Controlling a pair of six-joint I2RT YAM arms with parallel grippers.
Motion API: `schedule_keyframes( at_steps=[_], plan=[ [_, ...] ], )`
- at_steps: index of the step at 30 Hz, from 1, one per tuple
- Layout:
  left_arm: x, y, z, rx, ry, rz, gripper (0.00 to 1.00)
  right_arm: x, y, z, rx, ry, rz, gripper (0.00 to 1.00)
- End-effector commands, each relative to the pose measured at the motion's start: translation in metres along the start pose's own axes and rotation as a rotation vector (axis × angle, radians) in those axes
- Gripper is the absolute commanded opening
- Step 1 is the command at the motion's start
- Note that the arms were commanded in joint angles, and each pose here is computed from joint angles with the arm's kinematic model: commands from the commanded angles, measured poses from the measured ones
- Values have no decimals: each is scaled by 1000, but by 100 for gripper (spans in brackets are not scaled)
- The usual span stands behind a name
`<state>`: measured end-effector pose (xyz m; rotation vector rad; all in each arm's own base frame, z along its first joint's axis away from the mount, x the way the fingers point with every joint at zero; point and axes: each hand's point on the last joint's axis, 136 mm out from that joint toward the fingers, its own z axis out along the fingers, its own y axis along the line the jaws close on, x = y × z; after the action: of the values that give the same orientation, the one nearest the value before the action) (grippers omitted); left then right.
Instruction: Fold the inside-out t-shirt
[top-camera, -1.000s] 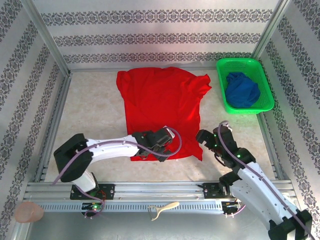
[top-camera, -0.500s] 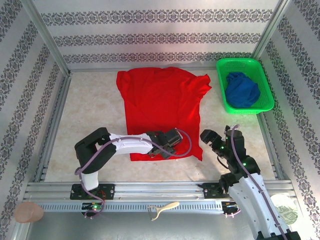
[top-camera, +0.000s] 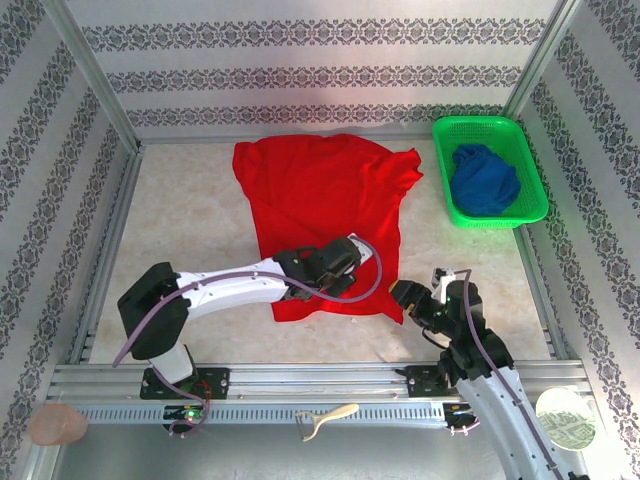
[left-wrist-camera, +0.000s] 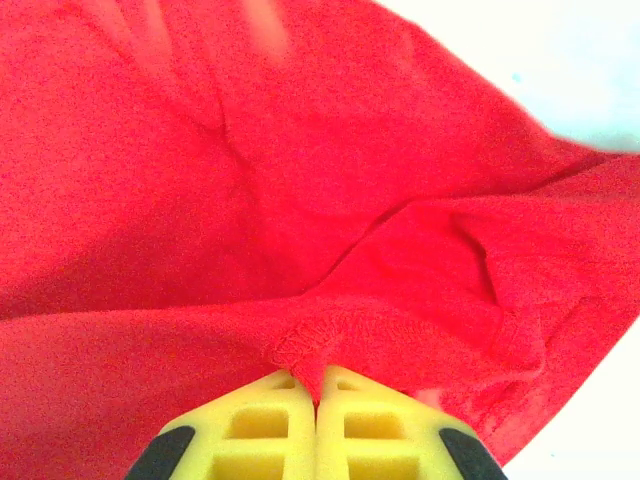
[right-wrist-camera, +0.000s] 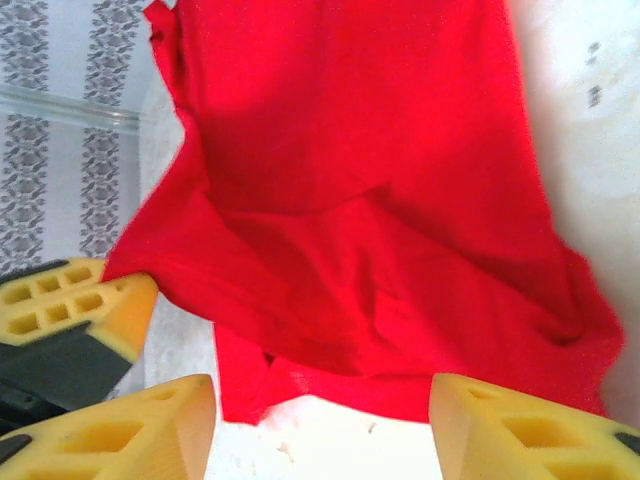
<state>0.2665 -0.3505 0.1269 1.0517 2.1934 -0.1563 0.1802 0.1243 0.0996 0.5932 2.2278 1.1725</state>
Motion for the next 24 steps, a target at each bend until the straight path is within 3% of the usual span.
schedule_keyframes(
  at_steps=[1,9,17,24],
  plan=[
    [8,5,-4,3,29,9,0,4,0,5,-15,-9,27,55],
    [-13,13,-37,35,-63,-59,0,28,20,26,-84,-17,-43,42],
    [-32,17,-88,83,-150,-99,0,45,55,50,-97,-77,-214,0],
    [-33,18,-113,117,-175,-119,0,60,97,96,-81,-84,-348,0]
  ],
)
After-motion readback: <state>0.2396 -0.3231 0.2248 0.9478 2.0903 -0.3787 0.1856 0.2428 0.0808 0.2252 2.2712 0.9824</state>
